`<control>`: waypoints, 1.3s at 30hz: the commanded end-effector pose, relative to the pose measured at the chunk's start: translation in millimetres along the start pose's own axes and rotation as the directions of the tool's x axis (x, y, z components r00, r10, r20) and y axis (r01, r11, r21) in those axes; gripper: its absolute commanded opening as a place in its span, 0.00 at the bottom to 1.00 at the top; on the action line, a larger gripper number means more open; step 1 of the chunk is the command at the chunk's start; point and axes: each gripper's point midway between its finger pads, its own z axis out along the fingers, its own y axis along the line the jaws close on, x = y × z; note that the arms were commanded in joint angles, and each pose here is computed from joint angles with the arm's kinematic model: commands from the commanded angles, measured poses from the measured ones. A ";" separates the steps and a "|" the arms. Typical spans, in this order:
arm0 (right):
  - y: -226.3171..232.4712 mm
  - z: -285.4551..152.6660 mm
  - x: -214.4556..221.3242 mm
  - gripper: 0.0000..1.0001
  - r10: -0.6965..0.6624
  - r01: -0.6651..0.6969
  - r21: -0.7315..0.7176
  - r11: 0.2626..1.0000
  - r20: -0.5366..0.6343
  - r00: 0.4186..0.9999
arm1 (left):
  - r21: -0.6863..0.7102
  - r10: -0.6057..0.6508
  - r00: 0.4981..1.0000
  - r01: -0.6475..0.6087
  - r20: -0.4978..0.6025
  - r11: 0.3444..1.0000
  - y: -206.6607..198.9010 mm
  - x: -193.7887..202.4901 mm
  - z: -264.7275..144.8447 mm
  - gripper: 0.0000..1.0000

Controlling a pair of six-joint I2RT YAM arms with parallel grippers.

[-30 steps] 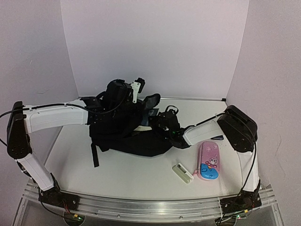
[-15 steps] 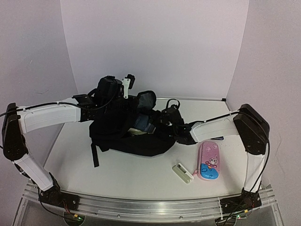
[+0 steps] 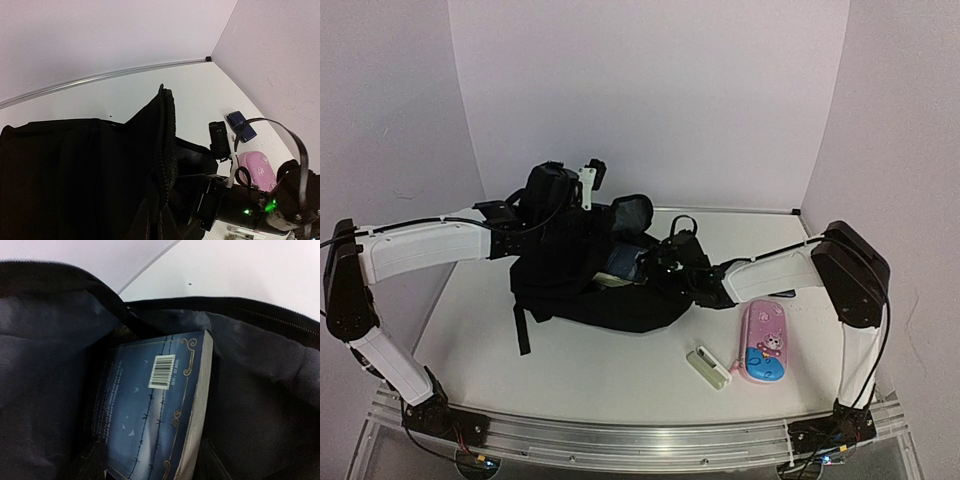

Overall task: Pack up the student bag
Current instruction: Place the book in the student bag.

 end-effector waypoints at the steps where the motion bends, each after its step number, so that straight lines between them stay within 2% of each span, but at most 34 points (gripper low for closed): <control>1: 5.1 14.9 13.8 0.54 -0.003 0.002 -0.016 1.000 -0.058 0.998 | 0.040 -0.025 0.998 0.022 0.060 0.999 -7.2 -23.8 -23.5 0.00; 7: 13.3 25.7 16.9 0.40 -0.030 0.027 -0.044 0.999 -0.072 0.997 | 0.041 -0.024 0.998 0.022 0.055 0.999 -6.6 -21.9 -23.6 0.00; 11: 45.1 35.2 16.9 0.34 -0.068 0.054 -0.167 0.984 -0.078 0.995 | 0.048 -0.024 0.999 0.022 0.043 0.999 -7.4 -18.7 -22.8 0.00; 17: 83.6 58.1 29.8 0.31 -0.128 0.089 -0.328 0.940 -0.098 0.987 | 0.073 -0.033 0.999 0.031 0.029 0.997 -10.9 -13.8 -23.1 0.00; 22: 101.4 55.7 22.1 0.32 -0.147 0.111 -0.374 0.921 -0.068 0.987 | 0.073 -0.045 0.999 0.043 0.023 0.996 -9.0 -10.2 -25.4 0.00; 25: 101.3 39.2 9.3 0.37 -0.171 0.151 -0.358 0.921 -0.026 0.985 | 0.069 -0.075 0.997 0.074 0.021 0.995 -1.2 -9.1 -27.3 0.00; 29: 101.7 -5.4 -21.9 0.55 -0.236 0.238 -0.295 0.925 0.043 0.971 | 0.062 -0.131 0.991 0.130 0.016 0.990 15.9 -7.7 -30.4 0.00; 35: 43.3 -68.7 -52.4 0.84 -0.372 0.373 -0.018 0.928 0.040 0.927 | 0.017 -0.146 0.989 0.146 0.026 0.989 39.0 -7.0 -39.1 0.00; 39: -11.8 -108.7 -71.2 0.94 -0.390 0.389 0.164 0.907 -0.028 0.921 | -0.005 -0.148 0.989 0.148 0.025 0.989 48.3 -3.1 -42.7 0.00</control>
